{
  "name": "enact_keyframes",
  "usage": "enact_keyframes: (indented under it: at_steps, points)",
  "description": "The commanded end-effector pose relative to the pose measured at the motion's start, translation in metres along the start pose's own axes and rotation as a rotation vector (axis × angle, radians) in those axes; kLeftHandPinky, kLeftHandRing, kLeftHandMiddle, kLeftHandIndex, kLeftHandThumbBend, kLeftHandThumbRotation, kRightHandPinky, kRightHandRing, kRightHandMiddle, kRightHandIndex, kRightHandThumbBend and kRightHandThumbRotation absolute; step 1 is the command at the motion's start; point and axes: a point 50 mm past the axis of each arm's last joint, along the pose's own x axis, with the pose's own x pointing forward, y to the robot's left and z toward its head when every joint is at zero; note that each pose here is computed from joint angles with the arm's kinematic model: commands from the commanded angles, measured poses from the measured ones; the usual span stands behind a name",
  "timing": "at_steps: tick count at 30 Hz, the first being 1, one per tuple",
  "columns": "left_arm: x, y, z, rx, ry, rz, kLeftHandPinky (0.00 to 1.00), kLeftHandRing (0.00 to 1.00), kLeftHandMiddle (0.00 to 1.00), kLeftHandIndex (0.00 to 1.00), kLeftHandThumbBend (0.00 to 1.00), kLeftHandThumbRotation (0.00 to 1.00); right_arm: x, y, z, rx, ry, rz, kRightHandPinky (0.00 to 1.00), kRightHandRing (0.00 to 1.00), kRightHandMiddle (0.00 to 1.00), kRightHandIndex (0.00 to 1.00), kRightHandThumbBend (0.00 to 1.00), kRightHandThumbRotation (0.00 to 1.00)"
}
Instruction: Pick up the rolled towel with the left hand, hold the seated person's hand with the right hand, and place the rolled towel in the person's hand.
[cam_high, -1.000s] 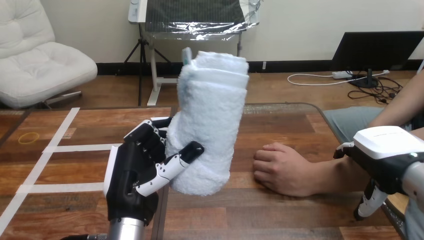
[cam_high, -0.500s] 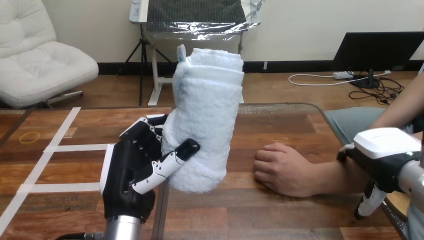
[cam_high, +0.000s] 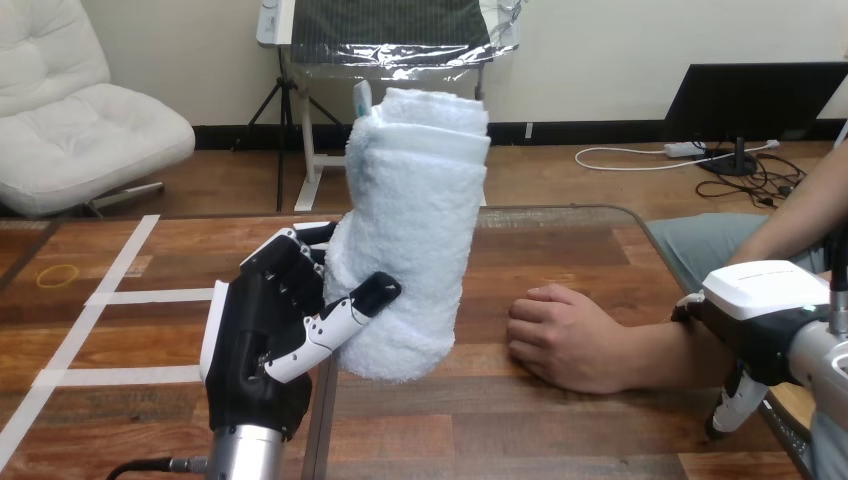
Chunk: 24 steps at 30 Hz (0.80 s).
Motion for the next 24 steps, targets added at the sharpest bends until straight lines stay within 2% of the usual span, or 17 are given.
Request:
enact_keyframes:
  at_steps: [1, 9, 24]
  points:
    - [0.022, -0.013, 0.021, -0.034, -0.123, -0.041, 0.33, 0.38, 0.44, 0.51, 0.67, 0.00, 0.006, -0.018, -0.001, -0.025, 0.017, -0.067, 1.00, 0.97, 0.94, 0.89, 0.77, 0.17]
    - [0.022, -0.014, 0.023, -0.004, -0.130, -0.037, 0.33, 0.37, 0.43, 0.50, 0.67, 0.00, 0.012, -0.016, 0.002, -0.042, 0.011, -0.056, 1.00, 0.97, 0.94, 0.88, 0.77, 0.19]
    - [0.020, -0.014, 0.024, -0.008, -0.130, -0.040, 0.32, 0.37, 0.43, 0.50, 0.66, 0.00, 0.022, -0.011, 0.003, -0.061, 0.018, -0.029, 1.00, 0.98, 0.94, 0.89, 0.75, 0.21]
